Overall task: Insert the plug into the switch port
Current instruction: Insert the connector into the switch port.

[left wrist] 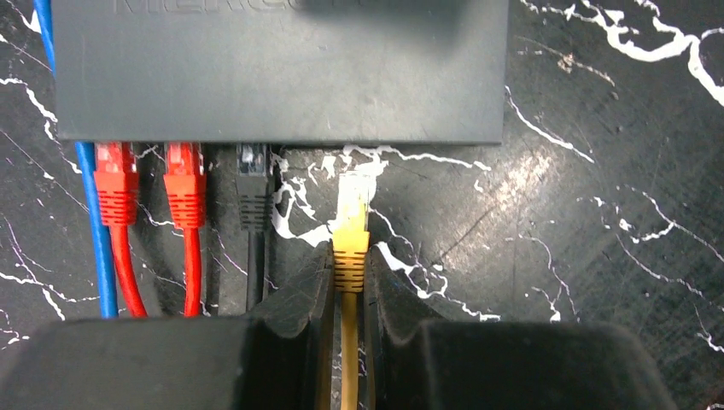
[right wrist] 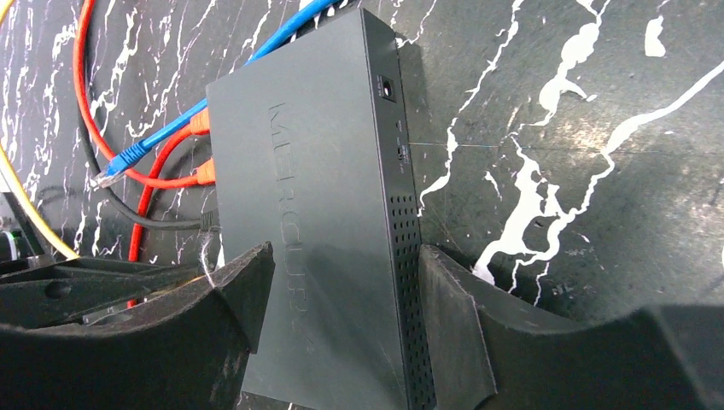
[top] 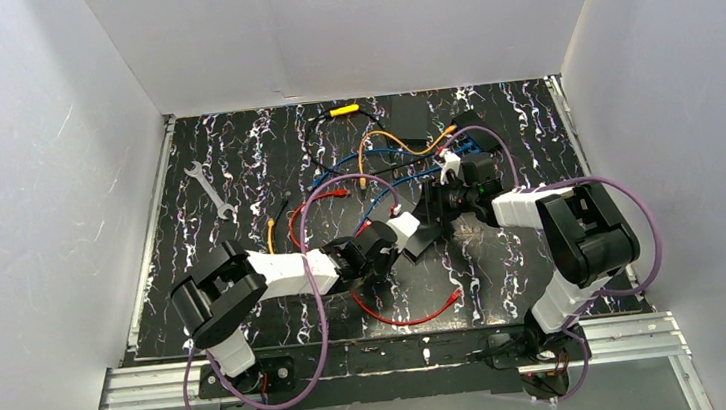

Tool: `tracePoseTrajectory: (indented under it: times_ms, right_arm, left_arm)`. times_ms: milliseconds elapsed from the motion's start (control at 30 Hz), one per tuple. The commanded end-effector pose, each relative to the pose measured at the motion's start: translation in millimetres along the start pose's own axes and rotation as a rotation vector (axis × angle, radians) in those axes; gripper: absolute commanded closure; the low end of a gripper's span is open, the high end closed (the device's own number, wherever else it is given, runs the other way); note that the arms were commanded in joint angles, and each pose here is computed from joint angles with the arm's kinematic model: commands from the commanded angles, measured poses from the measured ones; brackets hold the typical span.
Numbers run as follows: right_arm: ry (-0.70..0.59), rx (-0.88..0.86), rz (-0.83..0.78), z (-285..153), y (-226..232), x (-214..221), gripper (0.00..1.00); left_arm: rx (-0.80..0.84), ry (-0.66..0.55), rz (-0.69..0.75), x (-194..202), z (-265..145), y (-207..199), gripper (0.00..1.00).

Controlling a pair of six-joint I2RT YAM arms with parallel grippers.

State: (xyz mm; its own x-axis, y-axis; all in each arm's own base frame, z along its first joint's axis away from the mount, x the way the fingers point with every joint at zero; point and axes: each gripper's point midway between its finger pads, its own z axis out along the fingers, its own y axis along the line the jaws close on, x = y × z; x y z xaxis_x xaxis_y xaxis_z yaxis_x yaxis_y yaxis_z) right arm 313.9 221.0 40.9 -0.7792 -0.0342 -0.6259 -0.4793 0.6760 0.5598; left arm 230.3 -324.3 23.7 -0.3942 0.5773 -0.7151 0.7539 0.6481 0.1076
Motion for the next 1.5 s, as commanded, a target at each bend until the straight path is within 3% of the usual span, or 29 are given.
tracePoseTrajectory:
  times_ms: [0, 600, 1000, 1467]
  right_arm:
    - [0.01, -0.064, 0.008, 2.8, 8.8, 4.9, 0.3]
    - [0.018, -0.085, 0.019, 4.4, 11.0, 7.4, 0.3]
    - [0.017, -0.083, 0.022, 4.4, 10.7, 7.5, 0.3]
    - [0.028, -0.157, 0.033, 7.4, 20.7, 10.2, 0.31]
  left_arm:
    - [-0.052, -0.048, -0.023, -18.5, 4.3, 6.5, 1.0]
    - [-0.038, -0.06, -0.018, -20.6, 7.3, 3.5, 1.0]
    - [-0.171, -0.048, -0.074, -13.7, 4.7, 25.2, 1.0]
    - [-0.143, -0.038, -0.069, -16.8, 11.7, 18.7, 1.0]
